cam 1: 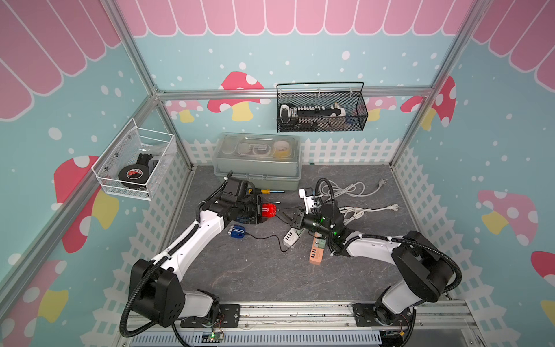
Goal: Charge the electric shaver
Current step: Insert the charging cable into the electric shaver.
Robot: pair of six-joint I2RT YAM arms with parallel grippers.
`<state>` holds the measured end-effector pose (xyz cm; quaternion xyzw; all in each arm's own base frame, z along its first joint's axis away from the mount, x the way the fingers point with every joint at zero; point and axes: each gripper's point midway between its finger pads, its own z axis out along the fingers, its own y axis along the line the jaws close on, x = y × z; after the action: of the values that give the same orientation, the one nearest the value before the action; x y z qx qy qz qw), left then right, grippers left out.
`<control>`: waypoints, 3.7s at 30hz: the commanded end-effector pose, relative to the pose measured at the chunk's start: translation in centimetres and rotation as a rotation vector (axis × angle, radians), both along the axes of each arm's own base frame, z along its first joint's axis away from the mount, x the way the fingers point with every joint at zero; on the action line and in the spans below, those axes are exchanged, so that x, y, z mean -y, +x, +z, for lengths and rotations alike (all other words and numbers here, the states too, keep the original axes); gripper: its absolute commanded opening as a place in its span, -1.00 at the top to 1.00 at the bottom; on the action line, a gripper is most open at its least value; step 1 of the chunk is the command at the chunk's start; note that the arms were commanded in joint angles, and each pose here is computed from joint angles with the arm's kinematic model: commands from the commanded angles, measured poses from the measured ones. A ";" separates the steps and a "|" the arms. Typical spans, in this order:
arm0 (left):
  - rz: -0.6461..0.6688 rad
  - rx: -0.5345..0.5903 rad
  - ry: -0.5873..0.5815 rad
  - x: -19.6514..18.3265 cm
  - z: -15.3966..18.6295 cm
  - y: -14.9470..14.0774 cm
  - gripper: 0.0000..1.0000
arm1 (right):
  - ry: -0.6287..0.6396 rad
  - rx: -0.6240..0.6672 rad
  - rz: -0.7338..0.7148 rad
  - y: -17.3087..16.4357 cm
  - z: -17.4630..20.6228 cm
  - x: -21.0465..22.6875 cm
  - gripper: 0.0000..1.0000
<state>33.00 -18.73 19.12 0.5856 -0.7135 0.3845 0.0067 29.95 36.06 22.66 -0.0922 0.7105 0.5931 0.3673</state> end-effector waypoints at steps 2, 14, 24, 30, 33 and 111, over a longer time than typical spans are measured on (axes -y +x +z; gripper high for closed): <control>-0.002 0.032 -0.035 0.7 1.3 0.8 1.00 | 0.030 0.009 0.027 -0.1 0.6 -1.1 1.00; -0.005 0.024 -0.034 0.9 1.1 0.7 1.00 | 0.052 -0.040 0.008 0.6 -0.3 -1.4 1.00; -0.004 0.032 -0.030 0.8 1.2 0.8 1.00 | 0.043 -0.078 0.011 0.7 -1.2 -1.6 1.00; 0.000 0.045 -0.025 0.7 1.7 0.8 1.00 | -0.027 -0.110 -0.003 0.6 -2.8 -1.2 1.00; 0.001 0.051 -0.019 0.6 2.0 0.8 1.00 | -0.068 -0.112 -0.007 0.6 -3.1 -1.1 1.00; -0.036 -0.029 0.175 -3.3 -3.9 -3.7 1.00 | -0.316 -0.229 0.257 -8.6 0.0 3.1 -0.38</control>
<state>31.98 -16.93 16.58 0.5759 -0.7368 0.3529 -0.0300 24.22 34.42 23.86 -0.1331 0.7917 0.5547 0.2186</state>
